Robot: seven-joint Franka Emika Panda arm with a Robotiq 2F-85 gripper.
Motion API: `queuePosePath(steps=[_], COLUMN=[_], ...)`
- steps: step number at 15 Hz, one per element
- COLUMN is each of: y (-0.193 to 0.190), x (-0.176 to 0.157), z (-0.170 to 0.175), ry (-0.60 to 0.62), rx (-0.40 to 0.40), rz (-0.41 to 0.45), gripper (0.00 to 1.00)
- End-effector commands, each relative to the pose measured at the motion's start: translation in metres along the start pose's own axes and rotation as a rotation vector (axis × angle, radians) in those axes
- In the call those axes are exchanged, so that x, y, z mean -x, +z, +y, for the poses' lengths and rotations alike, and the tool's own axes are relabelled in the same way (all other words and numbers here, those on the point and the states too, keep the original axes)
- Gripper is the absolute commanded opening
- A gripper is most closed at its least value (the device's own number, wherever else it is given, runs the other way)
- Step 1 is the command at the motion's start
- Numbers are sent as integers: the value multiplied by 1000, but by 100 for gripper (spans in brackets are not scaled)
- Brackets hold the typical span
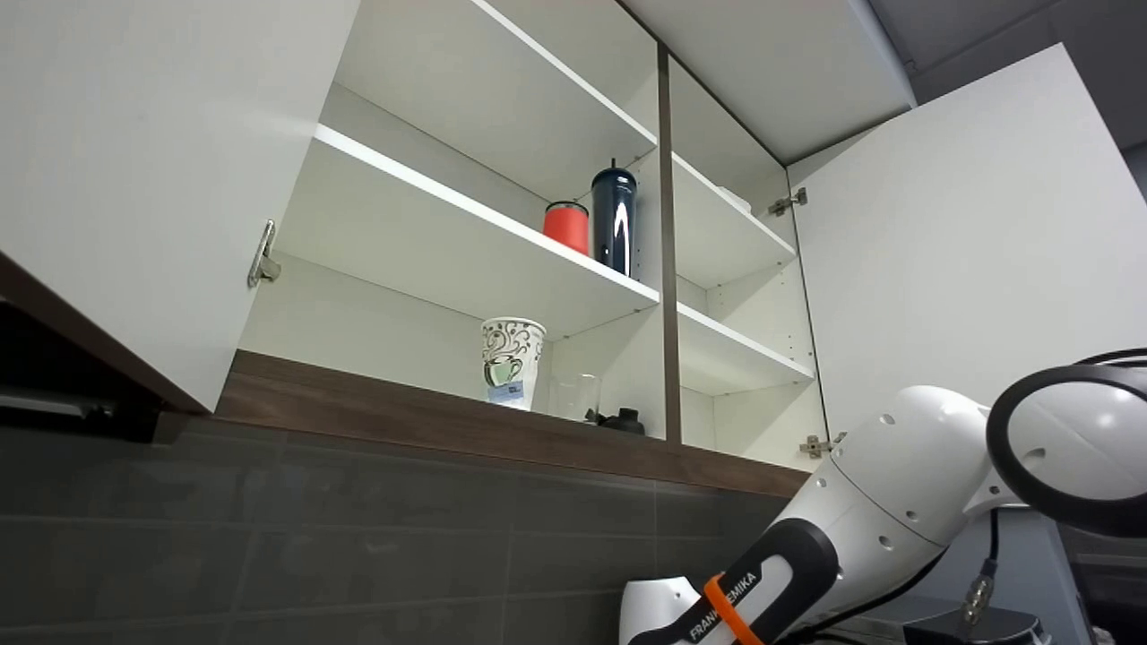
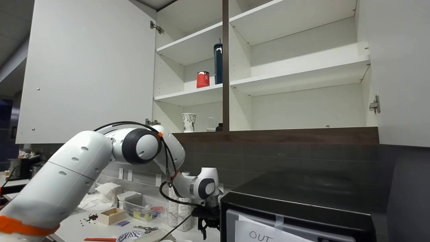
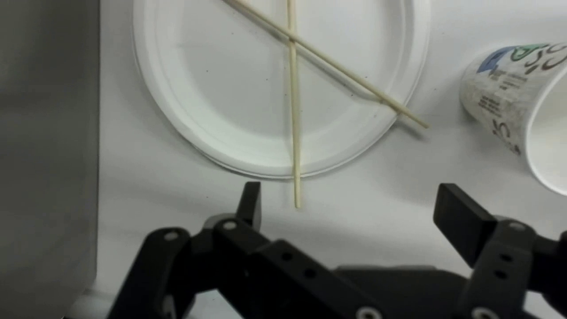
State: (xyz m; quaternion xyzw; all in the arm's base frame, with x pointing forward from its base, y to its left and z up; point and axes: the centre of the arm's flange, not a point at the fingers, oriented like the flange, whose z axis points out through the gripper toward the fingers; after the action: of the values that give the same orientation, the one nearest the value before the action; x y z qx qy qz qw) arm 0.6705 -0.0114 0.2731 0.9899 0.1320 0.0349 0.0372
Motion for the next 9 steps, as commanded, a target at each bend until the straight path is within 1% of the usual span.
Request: queuePosePath(steps=[1,4,9], y=[-18,-26,-35], x=[32,45,70], z=[-12,-20,-38], ry=[11,4,-4], rx=[-65,-95,-96], rz=[-6,12,10], gripper=[100,100,100])
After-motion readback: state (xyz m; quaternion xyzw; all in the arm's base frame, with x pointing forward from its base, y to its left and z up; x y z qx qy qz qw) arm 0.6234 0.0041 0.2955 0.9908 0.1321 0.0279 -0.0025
